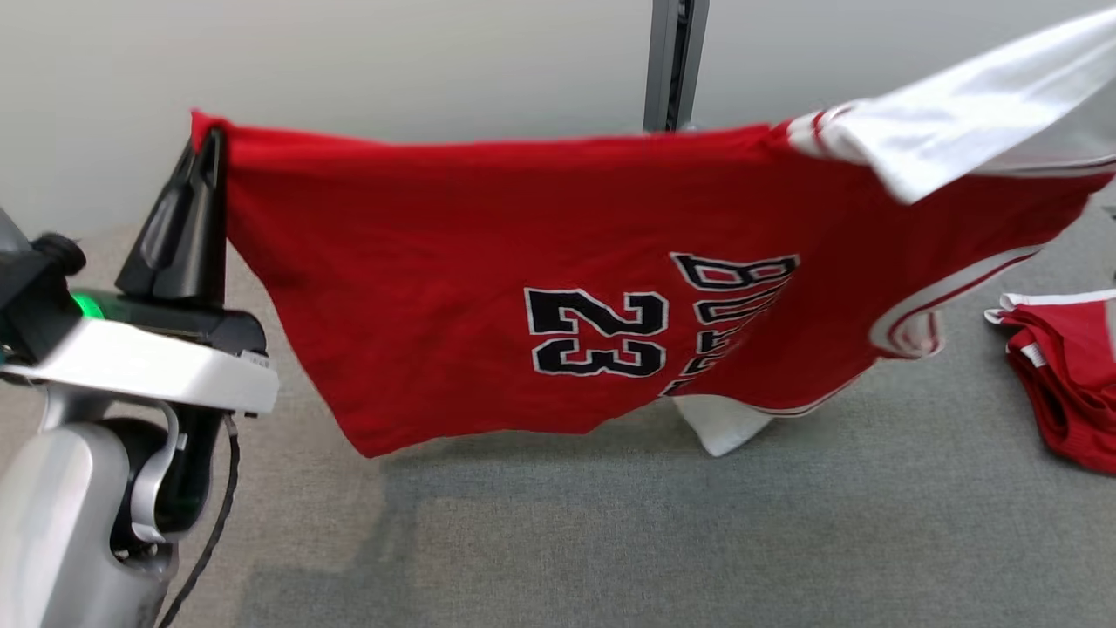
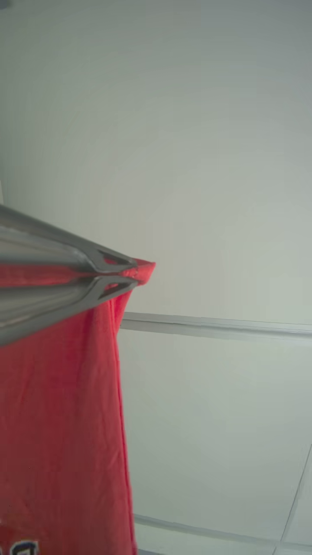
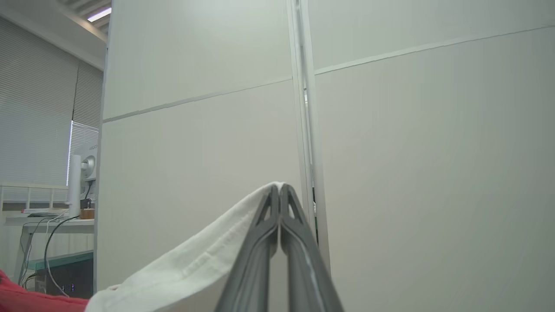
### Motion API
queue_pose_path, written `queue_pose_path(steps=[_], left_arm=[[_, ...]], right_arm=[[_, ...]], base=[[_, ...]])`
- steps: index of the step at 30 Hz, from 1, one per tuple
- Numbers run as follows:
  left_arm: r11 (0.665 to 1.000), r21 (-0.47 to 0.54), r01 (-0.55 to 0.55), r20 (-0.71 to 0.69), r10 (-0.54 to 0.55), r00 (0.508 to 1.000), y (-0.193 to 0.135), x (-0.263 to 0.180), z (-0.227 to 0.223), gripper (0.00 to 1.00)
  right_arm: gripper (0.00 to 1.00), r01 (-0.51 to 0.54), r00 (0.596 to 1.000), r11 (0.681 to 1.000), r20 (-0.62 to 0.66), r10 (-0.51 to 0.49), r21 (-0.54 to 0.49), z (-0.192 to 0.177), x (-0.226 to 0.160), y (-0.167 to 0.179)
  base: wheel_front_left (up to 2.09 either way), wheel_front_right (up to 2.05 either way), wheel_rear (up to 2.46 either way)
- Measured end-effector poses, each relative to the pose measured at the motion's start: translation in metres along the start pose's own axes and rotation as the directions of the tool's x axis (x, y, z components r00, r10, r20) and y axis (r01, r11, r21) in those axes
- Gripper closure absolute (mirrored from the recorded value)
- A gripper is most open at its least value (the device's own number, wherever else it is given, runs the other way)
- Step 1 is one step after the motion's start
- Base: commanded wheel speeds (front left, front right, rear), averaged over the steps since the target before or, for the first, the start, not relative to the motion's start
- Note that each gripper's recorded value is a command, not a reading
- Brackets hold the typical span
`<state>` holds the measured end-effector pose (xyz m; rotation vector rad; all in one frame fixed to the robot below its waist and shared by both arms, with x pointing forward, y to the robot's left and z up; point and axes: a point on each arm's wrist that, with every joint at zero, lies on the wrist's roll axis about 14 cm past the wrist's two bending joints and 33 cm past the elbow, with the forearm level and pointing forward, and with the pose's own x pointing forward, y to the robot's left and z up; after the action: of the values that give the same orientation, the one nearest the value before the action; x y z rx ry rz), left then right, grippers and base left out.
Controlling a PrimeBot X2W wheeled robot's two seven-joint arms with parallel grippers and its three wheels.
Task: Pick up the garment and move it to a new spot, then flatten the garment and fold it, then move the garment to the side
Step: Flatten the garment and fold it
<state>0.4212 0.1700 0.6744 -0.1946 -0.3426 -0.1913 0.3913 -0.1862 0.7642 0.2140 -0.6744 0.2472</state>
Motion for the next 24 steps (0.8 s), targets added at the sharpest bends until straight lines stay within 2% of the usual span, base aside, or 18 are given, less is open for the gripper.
queue_pose_path(steps=[4,8,17,24], left_arm=[[0.999,0.03,0.025,0.09,-0.028,0.996,-0.01,0.005,0.037,1.0],[0.998,0.04,0.046,0.134,-0.052,0.99,-0.018,0.009,0.055,1.0],[0.996,0.042,0.077,0.154,-0.083,0.985,-0.025,0.038,0.047,1.0],[0.991,0.031,0.127,0.181,-0.13,0.975,-0.028,0.091,0.031,1.0]], right_arm=[[1.0,-0.015,0.998,0.999,0.068,0.018,-0.034,0.03,0.013,0.003],[1.0,-0.018,0.996,0.997,0.086,0.025,-0.081,0.041,0.02,0.002],[1.0,0.003,0.999,0.996,0.034,0.0,-0.087,0.007,0.043,-0.012],[1.0,-0.023,1.0,0.999,0.003,0.023,-0.041,-0.03,0.09,-0.017]], base=[[0.0,0.0,0.0],[0.0,0.0,0.0],[0.0,0.0,0.0],[0.0,0.0,0.0]])
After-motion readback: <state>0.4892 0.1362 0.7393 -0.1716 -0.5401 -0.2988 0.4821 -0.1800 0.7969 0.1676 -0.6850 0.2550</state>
